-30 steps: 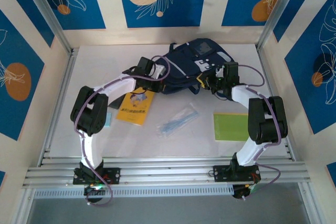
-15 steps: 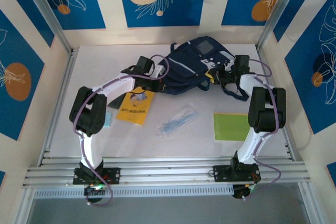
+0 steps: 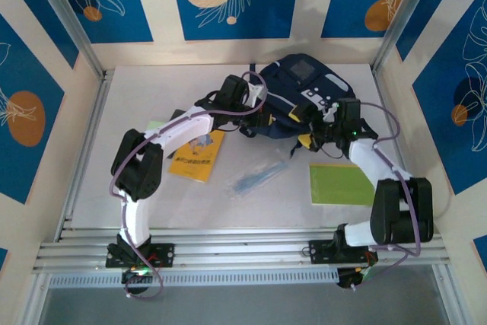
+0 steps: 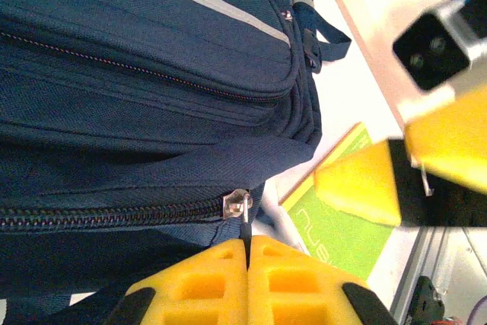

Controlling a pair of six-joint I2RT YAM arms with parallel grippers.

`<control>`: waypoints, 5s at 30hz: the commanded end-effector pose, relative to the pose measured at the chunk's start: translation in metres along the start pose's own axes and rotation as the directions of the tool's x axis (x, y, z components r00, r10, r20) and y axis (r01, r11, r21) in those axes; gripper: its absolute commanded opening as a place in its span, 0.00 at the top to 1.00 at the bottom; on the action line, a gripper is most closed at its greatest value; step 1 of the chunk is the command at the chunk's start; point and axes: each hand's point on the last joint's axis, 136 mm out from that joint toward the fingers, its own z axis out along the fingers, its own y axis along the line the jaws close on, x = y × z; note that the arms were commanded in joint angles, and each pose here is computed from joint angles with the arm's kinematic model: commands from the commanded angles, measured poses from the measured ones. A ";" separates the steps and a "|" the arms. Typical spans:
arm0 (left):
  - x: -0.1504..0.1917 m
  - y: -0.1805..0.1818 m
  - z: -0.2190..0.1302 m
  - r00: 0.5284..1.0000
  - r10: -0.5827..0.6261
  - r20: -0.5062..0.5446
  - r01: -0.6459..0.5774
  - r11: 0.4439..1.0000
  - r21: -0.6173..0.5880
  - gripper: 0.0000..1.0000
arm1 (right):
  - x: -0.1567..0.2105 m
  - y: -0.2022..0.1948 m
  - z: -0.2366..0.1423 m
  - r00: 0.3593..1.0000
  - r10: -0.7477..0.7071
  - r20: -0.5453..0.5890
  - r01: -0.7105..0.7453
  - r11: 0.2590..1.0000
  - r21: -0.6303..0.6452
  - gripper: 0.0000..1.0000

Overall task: Pack the student bag
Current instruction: Unzip the student bag at the top-center of the table.

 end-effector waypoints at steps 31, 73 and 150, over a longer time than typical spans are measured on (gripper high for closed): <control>0.024 0.126 -0.053 0.992 -0.041 0.121 0.081 0.937 -0.339 1.00 | 0.016 0.001 0.031 0.956 -0.273 -0.107 0.277 0.961 0.016 1.00; 0.036 0.089 -0.037 0.992 0.099 0.078 -0.082 0.979 -0.187 0.38 | -0.017 -0.041 -0.011 0.997 -0.062 -0.055 0.075 0.961 0.268 0.12; 0.051 0.064 -0.014 0.988 0.091 -0.124 -0.101 0.992 -0.079 1.00 | -0.015 -0.073 0.096 0.981 0.188 0.036 -0.192 0.968 0.161 0.84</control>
